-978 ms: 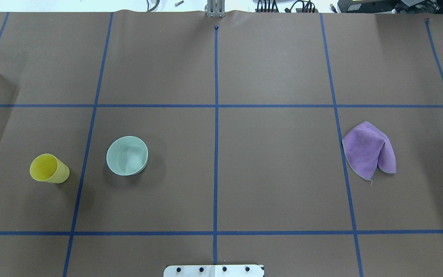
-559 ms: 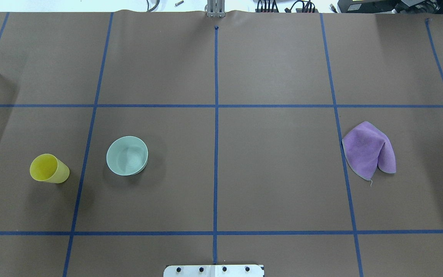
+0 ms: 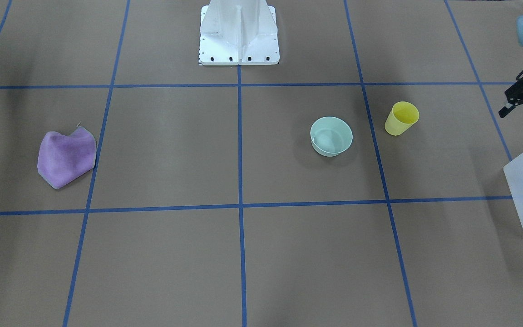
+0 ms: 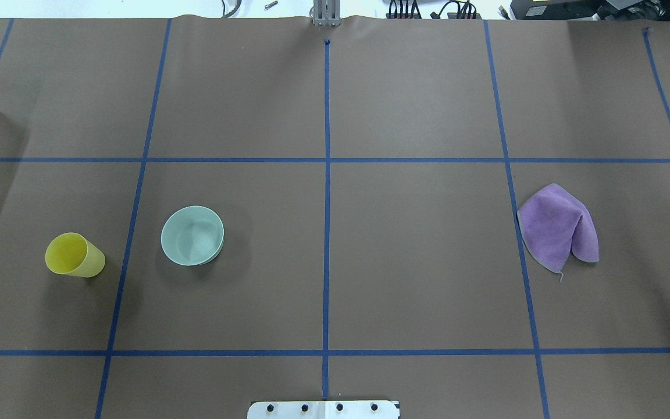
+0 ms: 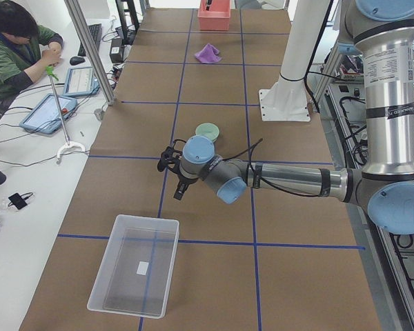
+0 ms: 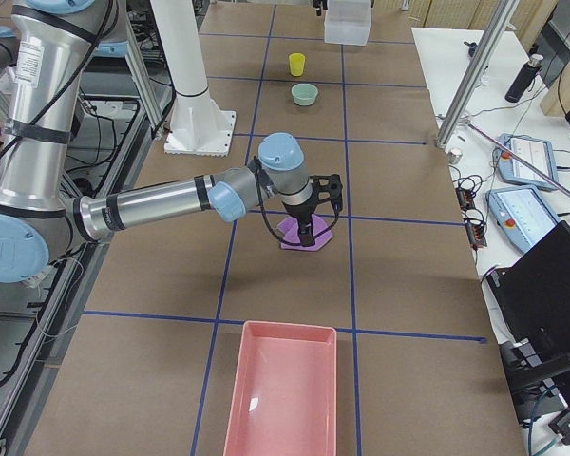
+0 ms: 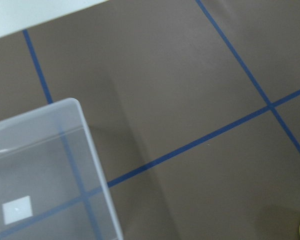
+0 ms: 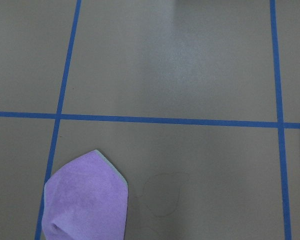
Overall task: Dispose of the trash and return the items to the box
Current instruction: 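Reach the left gripper to the yellow cup while the right nears the cloth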
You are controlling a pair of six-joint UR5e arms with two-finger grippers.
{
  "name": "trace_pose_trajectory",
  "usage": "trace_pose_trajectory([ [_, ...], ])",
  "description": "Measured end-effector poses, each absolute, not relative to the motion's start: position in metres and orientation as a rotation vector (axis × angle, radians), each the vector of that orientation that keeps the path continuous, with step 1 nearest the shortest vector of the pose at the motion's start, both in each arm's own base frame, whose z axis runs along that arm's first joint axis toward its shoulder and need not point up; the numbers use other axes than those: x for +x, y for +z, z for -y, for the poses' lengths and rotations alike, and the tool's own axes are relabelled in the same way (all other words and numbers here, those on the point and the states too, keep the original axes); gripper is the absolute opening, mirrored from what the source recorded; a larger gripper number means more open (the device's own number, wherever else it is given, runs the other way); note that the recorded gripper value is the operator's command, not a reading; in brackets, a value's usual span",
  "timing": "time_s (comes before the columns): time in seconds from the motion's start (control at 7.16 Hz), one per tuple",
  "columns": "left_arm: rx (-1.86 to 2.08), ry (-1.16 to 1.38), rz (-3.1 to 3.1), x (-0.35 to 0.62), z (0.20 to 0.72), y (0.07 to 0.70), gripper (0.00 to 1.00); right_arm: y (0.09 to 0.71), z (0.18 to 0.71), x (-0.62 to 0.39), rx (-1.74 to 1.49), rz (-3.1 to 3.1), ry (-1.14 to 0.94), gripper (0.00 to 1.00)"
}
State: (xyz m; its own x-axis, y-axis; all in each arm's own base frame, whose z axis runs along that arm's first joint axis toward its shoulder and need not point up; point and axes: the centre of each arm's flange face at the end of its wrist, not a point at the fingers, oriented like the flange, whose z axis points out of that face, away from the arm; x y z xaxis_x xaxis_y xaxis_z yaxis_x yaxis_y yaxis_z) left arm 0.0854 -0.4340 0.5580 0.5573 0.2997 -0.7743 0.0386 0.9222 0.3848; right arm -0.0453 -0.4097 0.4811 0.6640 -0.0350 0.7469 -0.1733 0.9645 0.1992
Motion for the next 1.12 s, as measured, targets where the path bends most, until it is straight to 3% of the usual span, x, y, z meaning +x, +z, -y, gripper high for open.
trace_pose_trajectory([
  [0.56,0.256,0.038,-1.012,0.196,0.385,0.535,0.97,0.477,0.406,-0.104,0.254,0.745,0.126,1.0],
  [0.7,0.247,0.024,-1.004,0.219,0.379,0.531,0.83,0.478,0.405,-0.112,0.257,0.728,0.124,1.0],
  [0.98,0.242,0.041,-0.991,0.249,0.367,0.528,0.19,0.481,0.403,-0.123,0.254,0.715,0.111,1.0],
  [1.12,0.239,0.054,-0.987,0.258,0.362,0.529,0.0,0.482,0.402,-0.127,0.25,0.714,0.102,1.0],
])
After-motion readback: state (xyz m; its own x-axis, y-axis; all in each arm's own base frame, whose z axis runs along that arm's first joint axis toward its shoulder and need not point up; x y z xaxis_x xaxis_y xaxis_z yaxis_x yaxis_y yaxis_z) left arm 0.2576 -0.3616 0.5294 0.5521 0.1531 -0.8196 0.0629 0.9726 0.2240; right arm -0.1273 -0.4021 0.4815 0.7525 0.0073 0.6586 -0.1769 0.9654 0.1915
